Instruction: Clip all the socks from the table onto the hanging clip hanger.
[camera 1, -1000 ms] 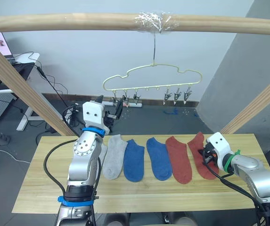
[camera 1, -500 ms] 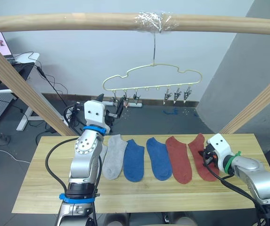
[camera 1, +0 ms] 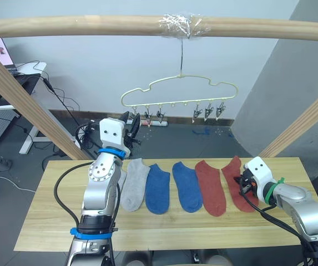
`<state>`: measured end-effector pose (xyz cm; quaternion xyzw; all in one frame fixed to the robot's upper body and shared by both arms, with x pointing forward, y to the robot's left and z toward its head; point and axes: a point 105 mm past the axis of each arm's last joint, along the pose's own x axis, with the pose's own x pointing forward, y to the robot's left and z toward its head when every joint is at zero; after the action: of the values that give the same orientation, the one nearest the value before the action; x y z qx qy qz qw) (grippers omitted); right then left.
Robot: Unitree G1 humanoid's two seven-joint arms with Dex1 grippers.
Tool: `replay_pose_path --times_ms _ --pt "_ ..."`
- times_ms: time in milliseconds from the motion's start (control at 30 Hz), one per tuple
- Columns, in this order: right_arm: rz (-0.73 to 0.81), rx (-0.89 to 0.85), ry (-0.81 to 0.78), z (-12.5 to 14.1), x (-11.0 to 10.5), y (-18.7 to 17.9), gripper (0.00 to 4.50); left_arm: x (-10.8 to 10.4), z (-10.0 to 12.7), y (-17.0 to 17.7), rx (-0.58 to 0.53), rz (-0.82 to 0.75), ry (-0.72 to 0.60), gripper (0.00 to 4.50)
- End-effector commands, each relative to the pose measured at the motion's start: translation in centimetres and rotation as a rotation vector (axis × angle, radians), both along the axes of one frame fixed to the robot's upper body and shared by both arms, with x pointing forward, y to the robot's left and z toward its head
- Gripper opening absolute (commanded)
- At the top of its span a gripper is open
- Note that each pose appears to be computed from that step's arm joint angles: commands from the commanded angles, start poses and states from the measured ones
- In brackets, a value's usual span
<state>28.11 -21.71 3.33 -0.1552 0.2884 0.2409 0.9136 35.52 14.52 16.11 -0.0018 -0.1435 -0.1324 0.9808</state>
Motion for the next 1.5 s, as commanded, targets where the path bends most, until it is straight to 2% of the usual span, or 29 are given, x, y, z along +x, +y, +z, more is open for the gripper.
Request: replay_pose_path --times_ms 33,233,400,533,667,767,900,1067,1233,1500 --pt "0.005 0.009 -0.046 1.2 0.2 0.2 0.0 -0.2 1.6 -0.3 -0.009 -0.013 -0.066 0.56" --pt "0.004 0.008 -0.043 1.2 0.2 0.2 0.0 -0.3 1.7 -0.2 0.002 -0.006 -0.074 0.01" --pt "0.022 -0.005 -0.051 1.4 0.3 0.1 0.0 -0.3 1.6 0.0 0.033 -0.009 -0.057 0.01" --pt "0.144 -0.057 -0.098 2.8 0.3 0.9 0.0 -0.7 1.6 -0.1 0.019 -0.055 -0.012 0.01" --pt "0.314 0.049 -0.125 5.6 -0.1 5.3 0.0 -1.6 1.8 0.2 -0.013 -0.124 0.048 0.01" --pt "0.399 0.169 -0.166 8.0 -0.2 9.6 0.0 -1.9 2.3 1.0 -0.089 -0.143 0.104 0.01" --pt "0.478 0.283 -0.156 9.0 -0.8 14.2 0.0 -2.0 3.1 2.0 -0.146 -0.153 0.147 0.01" --pt "0.538 0.36 -0.145 8.9 0.0 19.0 0.0 -2.1 4.0 2.3 -0.314 -0.223 0.213 0.01" --pt "0.557 0.414 -0.168 9.8 1.6 21.9 0.0 -2.1 4.3 2.5 -0.389 -0.243 0.238 0.01" --pt "0.594 0.481 -0.173 10.9 2.7 24.3 0.0 -2.3 5.0 1.6 -0.418 -0.288 0.237 0.01"
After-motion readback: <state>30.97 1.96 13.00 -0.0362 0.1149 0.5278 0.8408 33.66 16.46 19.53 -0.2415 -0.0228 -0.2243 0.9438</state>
